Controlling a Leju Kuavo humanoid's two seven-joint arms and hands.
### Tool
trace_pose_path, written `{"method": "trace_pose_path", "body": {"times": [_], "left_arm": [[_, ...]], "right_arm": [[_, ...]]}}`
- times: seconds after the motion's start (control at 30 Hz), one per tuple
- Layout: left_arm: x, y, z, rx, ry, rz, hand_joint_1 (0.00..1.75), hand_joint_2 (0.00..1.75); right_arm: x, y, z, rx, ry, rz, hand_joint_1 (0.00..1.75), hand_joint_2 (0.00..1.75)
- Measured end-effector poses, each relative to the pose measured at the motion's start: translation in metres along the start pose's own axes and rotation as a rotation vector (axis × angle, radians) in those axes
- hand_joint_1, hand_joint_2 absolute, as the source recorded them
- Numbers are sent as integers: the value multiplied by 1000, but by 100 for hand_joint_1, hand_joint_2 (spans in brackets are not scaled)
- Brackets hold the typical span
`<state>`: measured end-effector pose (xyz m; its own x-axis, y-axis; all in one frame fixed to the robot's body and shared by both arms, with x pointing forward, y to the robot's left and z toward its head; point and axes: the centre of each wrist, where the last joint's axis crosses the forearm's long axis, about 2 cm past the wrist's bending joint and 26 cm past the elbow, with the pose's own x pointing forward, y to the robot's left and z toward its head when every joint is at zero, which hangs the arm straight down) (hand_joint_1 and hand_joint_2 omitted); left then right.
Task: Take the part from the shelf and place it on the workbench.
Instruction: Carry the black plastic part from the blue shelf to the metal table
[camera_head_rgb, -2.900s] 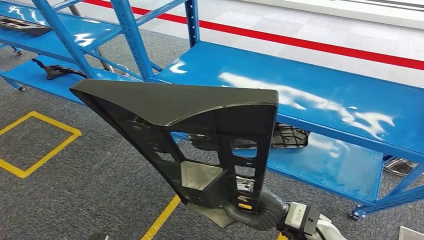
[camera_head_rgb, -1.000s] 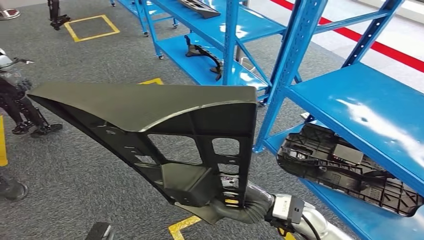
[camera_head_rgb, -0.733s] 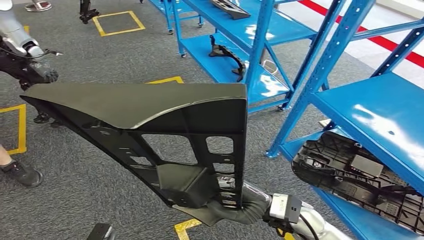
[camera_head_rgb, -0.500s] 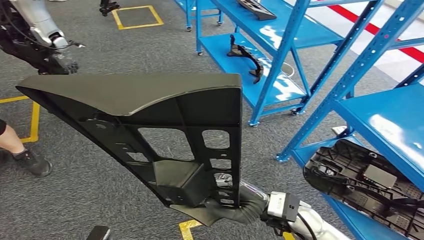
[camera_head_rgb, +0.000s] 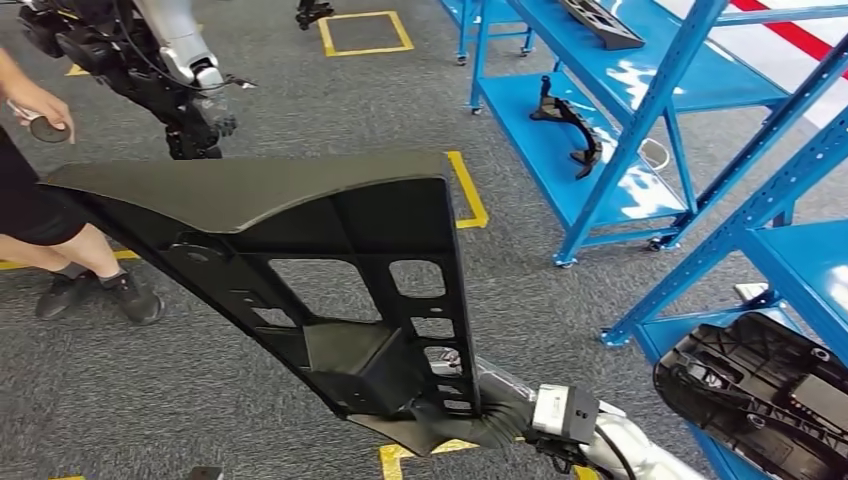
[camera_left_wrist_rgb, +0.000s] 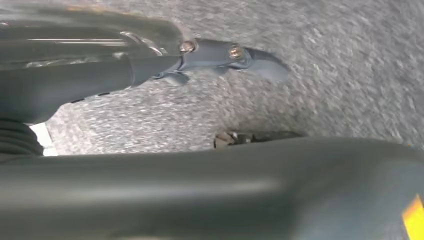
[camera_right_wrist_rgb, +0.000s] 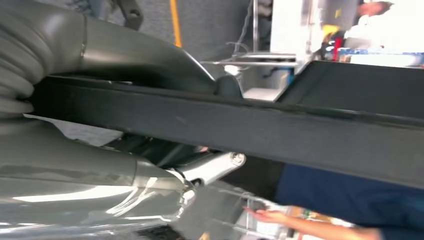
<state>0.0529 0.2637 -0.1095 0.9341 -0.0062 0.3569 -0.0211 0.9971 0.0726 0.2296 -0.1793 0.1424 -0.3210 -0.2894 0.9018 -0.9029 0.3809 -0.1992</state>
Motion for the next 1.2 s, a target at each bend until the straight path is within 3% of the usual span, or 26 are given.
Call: {"method": "trace_pose_path", "body": {"times": [0.5, 1.2], "left_arm": [[-4, 13, -1, 63, 35, 20, 0, 175], [-2, 25, -2, 82, 11, 8, 0, 175]], "right_arm": [[0, -4, 0, 9, -32, -5, 175, 175], [-3, 1, 6, -12, -35, -2, 175, 175]]}}
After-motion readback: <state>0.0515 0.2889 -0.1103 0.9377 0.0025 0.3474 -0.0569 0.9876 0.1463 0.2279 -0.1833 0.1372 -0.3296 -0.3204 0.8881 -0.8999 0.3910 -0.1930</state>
